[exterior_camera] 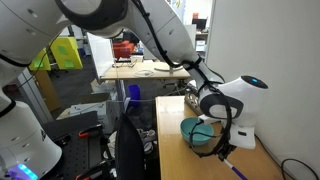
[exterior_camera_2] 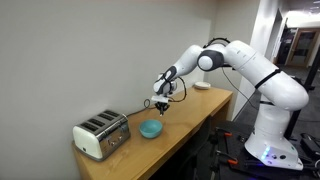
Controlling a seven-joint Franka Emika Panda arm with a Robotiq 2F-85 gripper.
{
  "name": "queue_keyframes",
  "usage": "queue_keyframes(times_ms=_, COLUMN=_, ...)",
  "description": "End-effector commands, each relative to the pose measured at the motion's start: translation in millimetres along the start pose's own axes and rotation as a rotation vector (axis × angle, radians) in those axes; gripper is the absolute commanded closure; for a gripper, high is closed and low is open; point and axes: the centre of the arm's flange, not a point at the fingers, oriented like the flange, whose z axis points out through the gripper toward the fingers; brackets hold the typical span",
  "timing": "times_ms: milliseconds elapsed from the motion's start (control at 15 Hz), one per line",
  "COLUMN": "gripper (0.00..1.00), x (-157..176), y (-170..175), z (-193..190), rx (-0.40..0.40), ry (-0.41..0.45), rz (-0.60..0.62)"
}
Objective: Move the marker backwards
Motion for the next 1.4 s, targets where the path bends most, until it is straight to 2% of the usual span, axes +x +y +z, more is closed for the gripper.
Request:
queue_keyframes(times_ms=0, gripper=0.97, x=7.1, y=-25.9, z=19.7, rx=-0.023, ry=-0.007, rz=-0.006)
queue_keyframes(times_ms=267, gripper=0.94, x=9.3, y=-35.4, z=33.6, rx=-0.012, ry=0.004, rz=-0.018)
queue_keyframes(times_ms=333, gripper=0.62, x=9.9, y=-36.2, z=34.3, rx=-0.008, ry=0.006, rz=-0.016)
queue_keyframes(times_ms=400, gripper=0.61, x=10.0, y=-35.9, z=33.1, rx=-0.009, ry=0.003, rz=-0.018)
queue_keyframes(times_ms=467, gripper=0.56, x=10.0, y=-34.3, z=30.4, rx=-0.014, ry=-0.004, rz=-0.021)
queue_keyframes(times_ms=600, gripper=0.41, x=4.9, y=-24.9, z=14.7, rx=-0.033, ry=-0.013, rz=-0.037)
queue_keyframes(times_ms=933, gripper=0.02, x=-28.5, y=-8.4, z=-41.8, rx=0.003, ry=0.031, rz=-0.152)
queue_keyframes(times_ms=1333, gripper=0.0, x=-68.8, y=7.7, z=-87.0, rx=-0.062, ry=0.097, rz=-0.411)
